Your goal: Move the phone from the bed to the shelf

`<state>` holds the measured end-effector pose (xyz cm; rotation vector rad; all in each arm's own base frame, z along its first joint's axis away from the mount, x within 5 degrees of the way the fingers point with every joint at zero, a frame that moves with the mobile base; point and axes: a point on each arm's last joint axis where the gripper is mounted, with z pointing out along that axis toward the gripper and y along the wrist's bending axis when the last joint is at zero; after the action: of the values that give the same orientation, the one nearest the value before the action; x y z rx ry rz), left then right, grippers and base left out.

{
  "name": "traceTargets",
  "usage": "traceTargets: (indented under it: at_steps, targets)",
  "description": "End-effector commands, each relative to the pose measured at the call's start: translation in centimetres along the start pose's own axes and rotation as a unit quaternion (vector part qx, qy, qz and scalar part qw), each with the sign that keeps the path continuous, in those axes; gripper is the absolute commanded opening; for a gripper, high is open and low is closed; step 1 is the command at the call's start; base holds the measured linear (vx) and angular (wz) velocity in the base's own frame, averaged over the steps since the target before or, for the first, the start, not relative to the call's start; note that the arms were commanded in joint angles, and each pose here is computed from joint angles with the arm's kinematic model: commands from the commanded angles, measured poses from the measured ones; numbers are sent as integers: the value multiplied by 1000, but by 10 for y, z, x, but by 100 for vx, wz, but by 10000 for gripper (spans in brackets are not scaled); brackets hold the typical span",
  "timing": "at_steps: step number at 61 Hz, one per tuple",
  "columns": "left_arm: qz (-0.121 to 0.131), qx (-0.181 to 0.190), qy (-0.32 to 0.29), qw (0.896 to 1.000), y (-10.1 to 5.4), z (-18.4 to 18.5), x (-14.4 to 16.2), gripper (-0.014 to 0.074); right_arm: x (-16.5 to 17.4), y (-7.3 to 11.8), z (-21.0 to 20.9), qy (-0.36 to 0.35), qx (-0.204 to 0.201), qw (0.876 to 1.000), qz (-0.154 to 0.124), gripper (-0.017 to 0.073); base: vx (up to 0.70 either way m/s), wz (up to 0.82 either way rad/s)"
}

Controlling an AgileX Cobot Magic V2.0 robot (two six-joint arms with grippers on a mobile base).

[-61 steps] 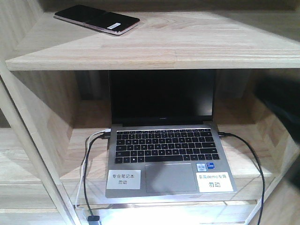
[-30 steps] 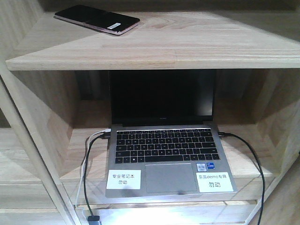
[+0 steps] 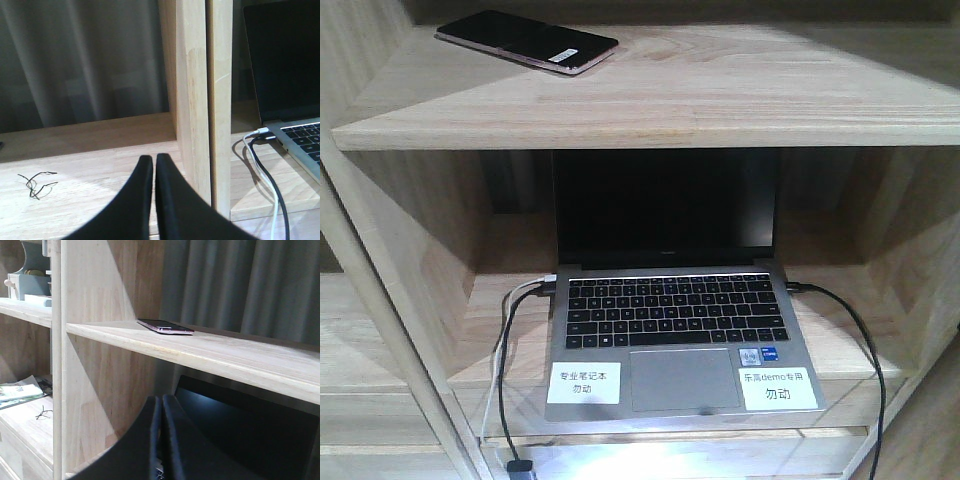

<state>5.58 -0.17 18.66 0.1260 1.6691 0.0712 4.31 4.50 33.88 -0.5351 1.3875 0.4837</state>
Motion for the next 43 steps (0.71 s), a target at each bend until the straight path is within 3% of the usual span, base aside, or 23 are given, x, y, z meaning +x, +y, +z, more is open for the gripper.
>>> traceTargets:
  at_steps: [1,13,24,32,43]
  targets:
    - [-7,-7,-49,999,2,-2,-14,1,-10,-5,1,-21,25,999,8,-10,0,0]
    - [-7,-7,-49,999,2,-2,-14,1,-4,-10,1,9,53,998,22,-10,0,0]
    - [-7,-7,-49,999,2,-2,-14,1,3,-21,-1,38,115,990,78,-10,0,0]
    - [-7,-7,-49,999,2,-2,-14,1,5,-29,-4,44,174,981,76,-10,0,0]
    - [-7,-7,-49,999,2,-2,-14,1,5,-39,-8,48,261,963,49,-10,0,0]
